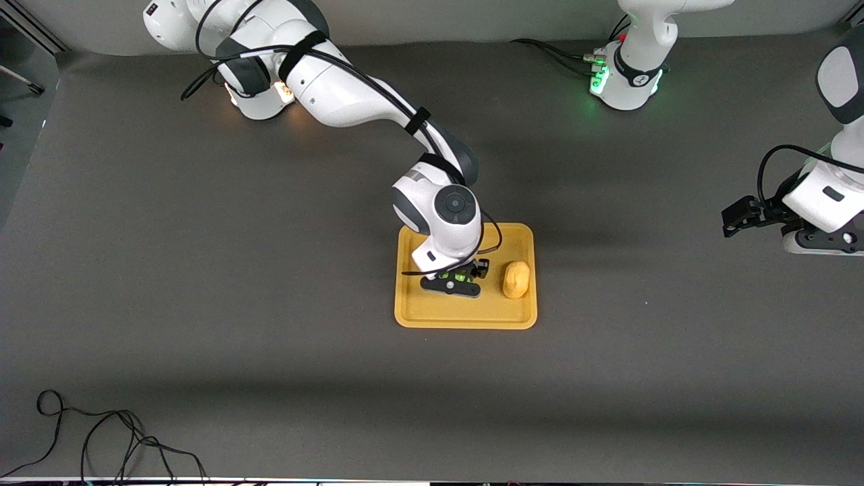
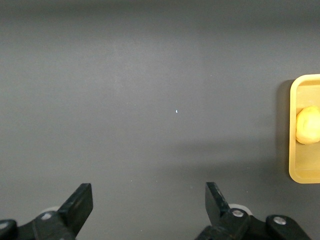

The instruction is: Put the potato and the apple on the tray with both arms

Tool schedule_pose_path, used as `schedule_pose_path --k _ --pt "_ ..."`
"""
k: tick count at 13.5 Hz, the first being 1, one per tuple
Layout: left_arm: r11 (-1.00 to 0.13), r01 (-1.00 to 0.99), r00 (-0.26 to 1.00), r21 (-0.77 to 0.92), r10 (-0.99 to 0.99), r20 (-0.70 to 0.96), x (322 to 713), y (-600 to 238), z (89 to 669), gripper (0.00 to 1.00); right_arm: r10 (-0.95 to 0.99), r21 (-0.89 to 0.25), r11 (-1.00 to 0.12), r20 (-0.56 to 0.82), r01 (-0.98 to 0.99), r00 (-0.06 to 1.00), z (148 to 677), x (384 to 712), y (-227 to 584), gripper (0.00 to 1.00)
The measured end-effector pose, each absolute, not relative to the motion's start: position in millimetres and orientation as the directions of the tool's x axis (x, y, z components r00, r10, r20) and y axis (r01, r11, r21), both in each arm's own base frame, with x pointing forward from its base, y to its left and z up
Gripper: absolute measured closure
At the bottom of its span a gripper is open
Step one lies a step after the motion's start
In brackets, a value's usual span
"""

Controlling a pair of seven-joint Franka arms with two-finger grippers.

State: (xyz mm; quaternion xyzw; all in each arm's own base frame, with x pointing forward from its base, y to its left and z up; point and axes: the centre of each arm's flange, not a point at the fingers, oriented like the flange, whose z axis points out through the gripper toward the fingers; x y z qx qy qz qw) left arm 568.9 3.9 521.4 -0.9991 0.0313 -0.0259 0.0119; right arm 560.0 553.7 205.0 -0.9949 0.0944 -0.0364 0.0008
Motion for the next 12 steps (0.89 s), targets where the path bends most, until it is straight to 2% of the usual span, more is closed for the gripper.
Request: schedule_pose_path --k 2,6,8,9,12 --pt "-0.998 -0.062 0.997 -0.021 -0.063 0.050 569 4 521 0.00 -0.190 -0.012 -0.982 0.074 -0.189 0.979 207 560 554 0.29" --pt "-0.998 -0.059 0.998 0.028 -0.059 0.004 566 0 510 0.00 -0.196 -0.017 -0.981 0.077 -0.195 0.978 209 561 555 0.22" --pt "-0.998 -0.064 0.998 0.029 -0.064 -0.002 567 -1 509 0.00 -0.199 -0.027 -0.980 0.086 -0.197 0.976 217 564 557 0.04" --pt "-0.997 -0.065 0.998 0.029 -0.065 -0.001 567 -1 509 0.00 -0.203 -0.035 -0.979 0.092 -0.200 0.975 227 566 557 0.00" --pt "-0.997 -0.069 0.998 0.022 -0.069 0.002 567 0 509 0.00 -0.220 -0.028 -0.976 0.086 -0.218 0.972 289 573 549 0.00"
